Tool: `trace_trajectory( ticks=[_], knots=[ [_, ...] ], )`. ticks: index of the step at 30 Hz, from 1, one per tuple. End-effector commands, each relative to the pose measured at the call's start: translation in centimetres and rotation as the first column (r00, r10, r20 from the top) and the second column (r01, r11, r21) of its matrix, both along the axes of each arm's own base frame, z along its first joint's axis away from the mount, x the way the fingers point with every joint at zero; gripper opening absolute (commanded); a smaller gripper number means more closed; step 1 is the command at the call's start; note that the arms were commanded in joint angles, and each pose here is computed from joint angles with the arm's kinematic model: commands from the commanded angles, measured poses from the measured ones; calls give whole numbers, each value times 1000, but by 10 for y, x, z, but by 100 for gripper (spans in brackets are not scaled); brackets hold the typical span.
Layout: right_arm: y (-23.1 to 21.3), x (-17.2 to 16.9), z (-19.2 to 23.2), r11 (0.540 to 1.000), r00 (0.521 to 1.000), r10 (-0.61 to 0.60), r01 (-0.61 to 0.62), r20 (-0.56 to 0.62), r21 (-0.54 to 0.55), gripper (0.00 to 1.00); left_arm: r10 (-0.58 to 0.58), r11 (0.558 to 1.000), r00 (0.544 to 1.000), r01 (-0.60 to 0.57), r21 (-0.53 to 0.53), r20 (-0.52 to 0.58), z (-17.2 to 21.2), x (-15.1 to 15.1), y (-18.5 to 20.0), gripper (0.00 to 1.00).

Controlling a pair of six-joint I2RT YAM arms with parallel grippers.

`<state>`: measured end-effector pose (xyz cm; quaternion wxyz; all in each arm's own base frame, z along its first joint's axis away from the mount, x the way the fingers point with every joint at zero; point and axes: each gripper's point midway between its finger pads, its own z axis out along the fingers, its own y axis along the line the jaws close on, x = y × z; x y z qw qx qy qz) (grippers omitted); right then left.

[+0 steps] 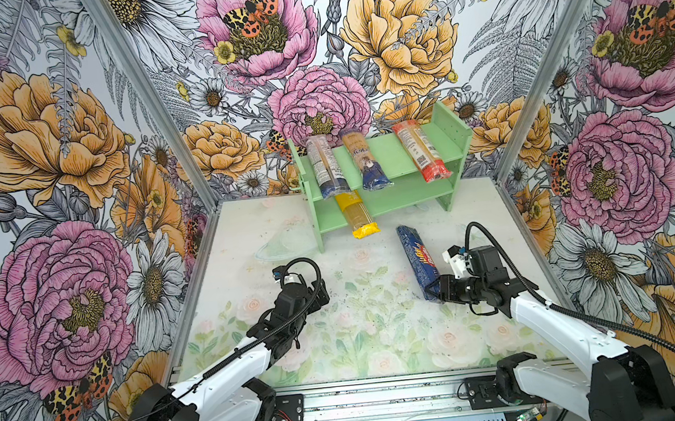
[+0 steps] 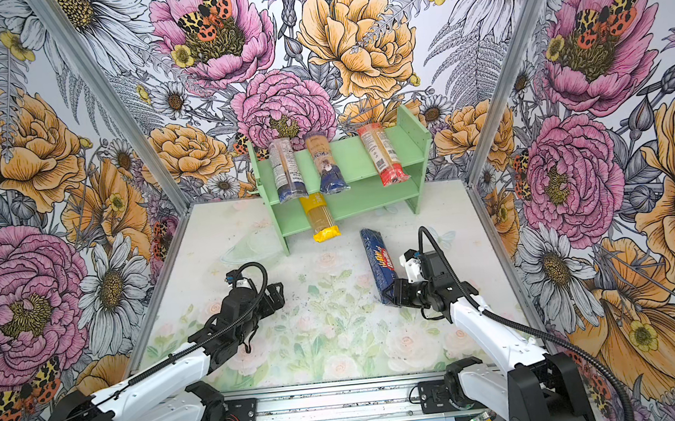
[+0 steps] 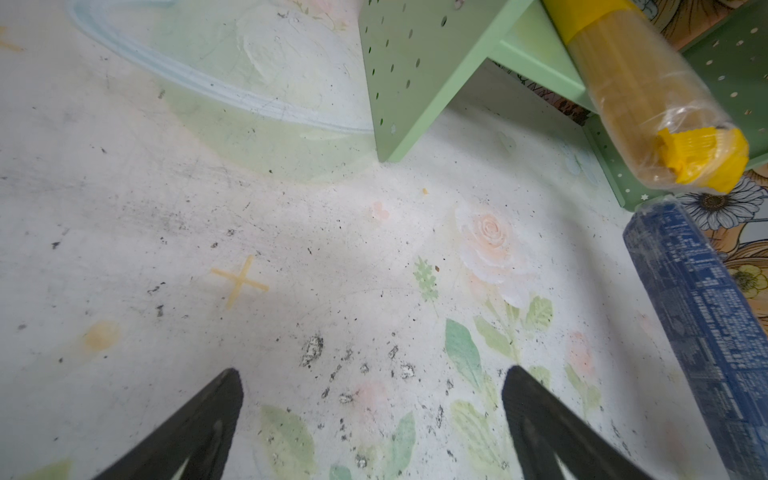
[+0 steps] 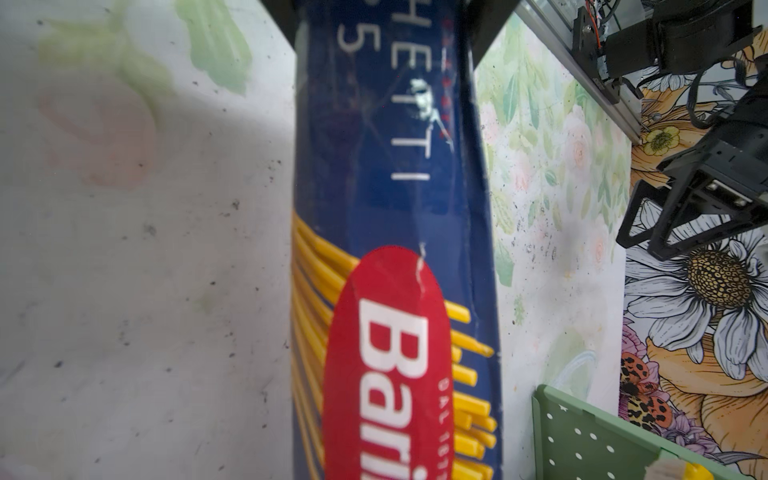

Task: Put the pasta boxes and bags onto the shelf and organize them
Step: 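Lift the Barilla box upright with the right gripper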

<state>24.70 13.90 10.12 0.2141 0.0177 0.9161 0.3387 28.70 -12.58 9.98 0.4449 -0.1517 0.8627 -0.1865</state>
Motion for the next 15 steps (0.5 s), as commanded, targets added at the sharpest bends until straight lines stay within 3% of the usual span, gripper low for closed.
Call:
trace_trajectory(
  ticks=[1, 15],
  knots=[
    [14, 32, 78, 991, 959, 59, -90, 278, 102, 0, -8, 1000, 1000, 8, -1, 29, 12, 6, -1, 99],
    [-9, 44, 117, 949, 958, 36, -122, 284, 292, 0, -4, 1000, 999, 4, -10, 34, 13, 4, 0, 99]
  ],
)
